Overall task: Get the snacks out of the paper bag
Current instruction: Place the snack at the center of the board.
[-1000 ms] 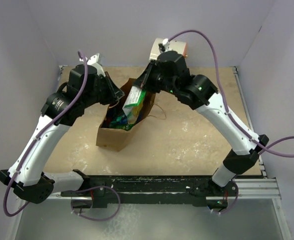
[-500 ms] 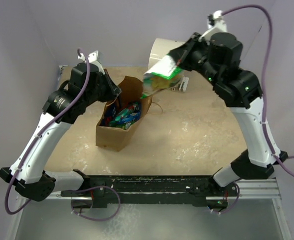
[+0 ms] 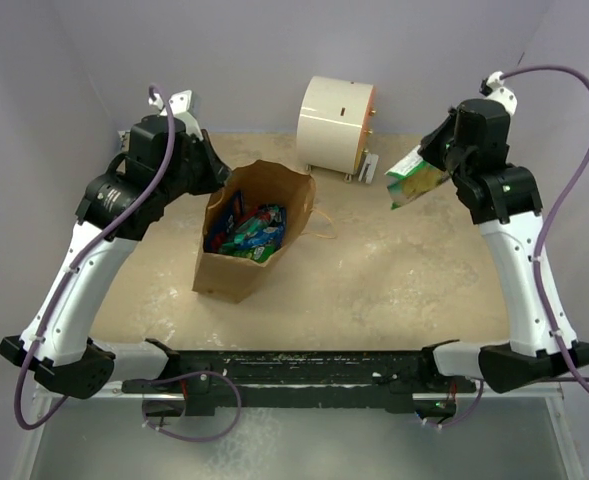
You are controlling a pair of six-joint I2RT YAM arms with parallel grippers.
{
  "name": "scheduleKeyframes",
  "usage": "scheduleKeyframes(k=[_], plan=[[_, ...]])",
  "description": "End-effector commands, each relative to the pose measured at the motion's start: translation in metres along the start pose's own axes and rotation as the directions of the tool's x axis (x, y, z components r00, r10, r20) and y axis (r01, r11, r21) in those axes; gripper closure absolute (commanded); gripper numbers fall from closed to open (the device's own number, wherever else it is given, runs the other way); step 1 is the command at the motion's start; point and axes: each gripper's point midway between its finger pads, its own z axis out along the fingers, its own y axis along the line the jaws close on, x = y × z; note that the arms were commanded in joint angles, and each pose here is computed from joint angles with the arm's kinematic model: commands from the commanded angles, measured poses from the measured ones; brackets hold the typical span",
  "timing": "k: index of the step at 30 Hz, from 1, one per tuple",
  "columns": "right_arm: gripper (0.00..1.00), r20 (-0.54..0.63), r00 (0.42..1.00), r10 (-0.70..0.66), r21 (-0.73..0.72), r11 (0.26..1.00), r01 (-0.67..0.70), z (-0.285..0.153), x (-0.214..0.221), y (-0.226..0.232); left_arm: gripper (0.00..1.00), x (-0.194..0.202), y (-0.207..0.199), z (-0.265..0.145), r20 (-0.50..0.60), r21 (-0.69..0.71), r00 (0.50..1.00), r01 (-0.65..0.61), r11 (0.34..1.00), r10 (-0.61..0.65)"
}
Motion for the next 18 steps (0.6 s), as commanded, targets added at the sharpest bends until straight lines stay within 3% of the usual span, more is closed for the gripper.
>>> scheduleKeyframes(k=[1,8,18], plan=[[1.0,0.054,0.997,0.062,0.049,0.997,-0.065,0.029,0.0,-0.027,1.0,-0.027,-0.02,-0.012,0.084,0.104,0.994,-0.075,0.992,0.066],[1.0,0.042,0.98,0.193,0.083,0.977,-0.196,0.082,0.018,-0.061,1.0,-0.027,-0.022,-0.007,0.08,0.137,0.992,-0.112,0.984,0.101],[1.0,0.093,0.933,0.347,0.097,0.93,-0.355,0.127,-0.005,-0.098,1.0,-0.034,-0.019,-0.001,0.066,0.198,0.993,-0.105,0.975,0.093]])
